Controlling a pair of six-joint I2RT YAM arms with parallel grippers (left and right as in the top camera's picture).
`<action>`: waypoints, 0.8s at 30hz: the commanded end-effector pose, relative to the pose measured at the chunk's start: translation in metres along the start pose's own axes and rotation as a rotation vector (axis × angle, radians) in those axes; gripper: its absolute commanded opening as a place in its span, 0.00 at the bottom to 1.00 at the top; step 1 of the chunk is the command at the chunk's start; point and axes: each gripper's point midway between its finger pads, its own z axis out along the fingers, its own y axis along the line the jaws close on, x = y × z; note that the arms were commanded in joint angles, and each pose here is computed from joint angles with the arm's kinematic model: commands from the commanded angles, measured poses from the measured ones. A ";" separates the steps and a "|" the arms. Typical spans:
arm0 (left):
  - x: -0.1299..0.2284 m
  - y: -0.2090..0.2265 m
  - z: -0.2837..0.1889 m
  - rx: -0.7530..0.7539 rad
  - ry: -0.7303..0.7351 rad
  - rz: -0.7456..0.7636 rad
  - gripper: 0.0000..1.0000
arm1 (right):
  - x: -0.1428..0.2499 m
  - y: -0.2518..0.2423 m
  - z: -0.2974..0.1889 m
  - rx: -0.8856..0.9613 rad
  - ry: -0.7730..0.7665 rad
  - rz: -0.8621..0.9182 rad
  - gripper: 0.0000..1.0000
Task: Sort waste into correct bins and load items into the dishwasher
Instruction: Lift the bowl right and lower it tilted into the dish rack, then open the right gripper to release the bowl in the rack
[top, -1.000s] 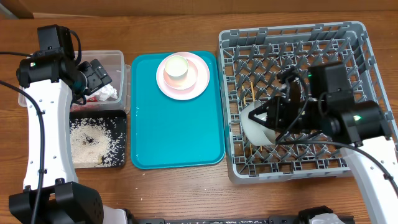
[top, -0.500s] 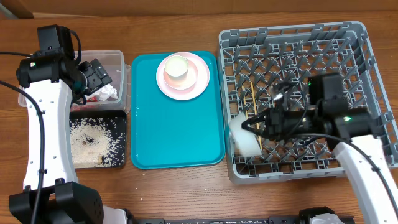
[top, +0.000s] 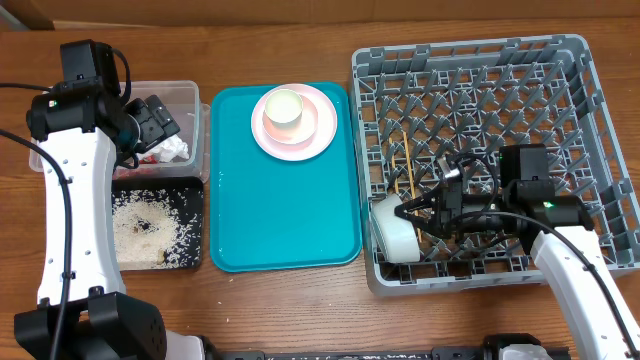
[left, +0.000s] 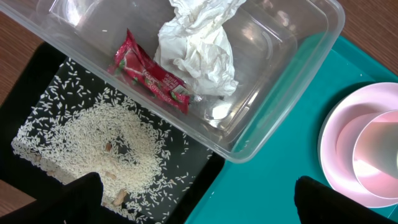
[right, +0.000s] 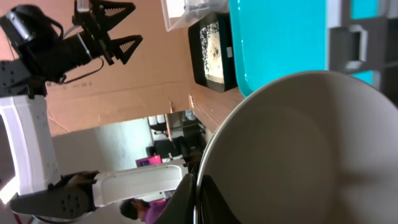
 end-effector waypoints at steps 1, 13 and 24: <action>-0.005 -0.004 -0.005 0.014 -0.017 -0.014 1.00 | 0.007 0.000 -0.002 -0.028 0.011 0.033 0.04; -0.005 -0.004 -0.005 0.014 -0.017 -0.014 1.00 | 0.002 -0.027 -0.012 0.085 -0.055 0.134 0.04; -0.005 -0.004 -0.005 0.014 -0.017 -0.014 1.00 | -0.016 -0.081 -0.034 0.385 -0.199 0.173 0.08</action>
